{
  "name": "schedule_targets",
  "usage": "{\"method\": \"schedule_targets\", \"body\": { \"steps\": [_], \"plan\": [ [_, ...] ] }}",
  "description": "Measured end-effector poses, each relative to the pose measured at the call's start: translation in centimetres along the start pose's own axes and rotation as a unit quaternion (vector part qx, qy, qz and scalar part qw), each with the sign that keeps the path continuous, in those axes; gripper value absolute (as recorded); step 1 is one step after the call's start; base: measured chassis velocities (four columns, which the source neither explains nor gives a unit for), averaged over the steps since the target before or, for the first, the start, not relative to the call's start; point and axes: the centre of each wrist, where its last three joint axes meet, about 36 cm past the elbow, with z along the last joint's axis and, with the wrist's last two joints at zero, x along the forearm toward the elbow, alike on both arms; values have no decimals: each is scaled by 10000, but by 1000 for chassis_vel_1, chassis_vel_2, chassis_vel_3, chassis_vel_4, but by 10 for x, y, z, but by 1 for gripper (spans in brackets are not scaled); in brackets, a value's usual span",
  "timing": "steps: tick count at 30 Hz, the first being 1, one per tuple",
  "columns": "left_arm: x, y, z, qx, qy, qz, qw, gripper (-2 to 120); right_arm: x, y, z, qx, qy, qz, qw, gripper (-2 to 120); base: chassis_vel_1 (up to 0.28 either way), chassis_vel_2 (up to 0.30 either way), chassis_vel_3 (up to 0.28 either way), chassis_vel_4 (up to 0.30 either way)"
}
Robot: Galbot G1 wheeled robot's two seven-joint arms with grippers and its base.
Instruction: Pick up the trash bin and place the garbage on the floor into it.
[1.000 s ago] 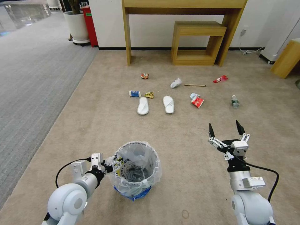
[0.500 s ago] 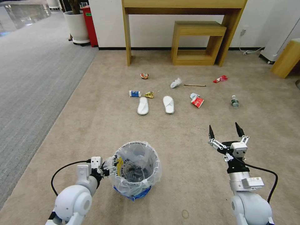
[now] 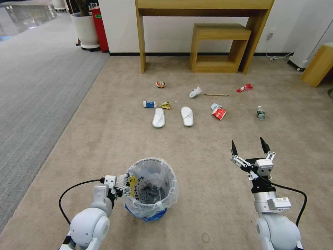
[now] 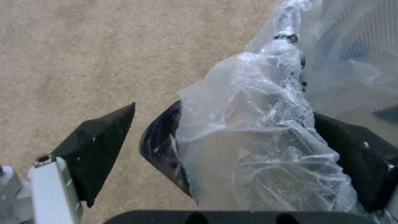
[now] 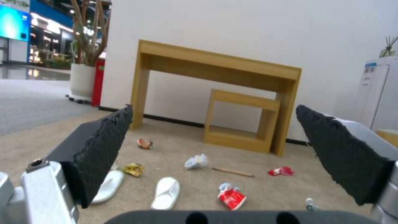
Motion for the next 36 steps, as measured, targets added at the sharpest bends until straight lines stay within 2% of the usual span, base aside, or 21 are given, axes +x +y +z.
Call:
{"method": "schedule_targets", "body": {
  "steps": [6,11,18,25,32,36],
  "plan": [
    [10,-16,-4,134,-8,161,9998,100,-1,-2,5,4,9,9,10000,100,0,0,0,0],
    [15,-19,-11,191,-129,202,9995,100,0,-3,7,7,18,8,10000,100,0,0,0,0],
    [13,-14,-12,175,-139,54,9997,100,-1,-1,9,-9,15,-12,10000,100,0,0,0,0],
    [16,-24,-15,310,-190,-74,9993,100,0,3,10,-38,15,-31,10000,100,0,0,0,0],
    [31,-40,-19,347,-300,176,9988,100,0,2,11,-20,18,-14,10000,100,0,0,0,0],
    [28,-45,-17,314,-281,190,9989,100,1,3,12,-29,21,-13,10000,100,0,0,0,0]
  ]
}}
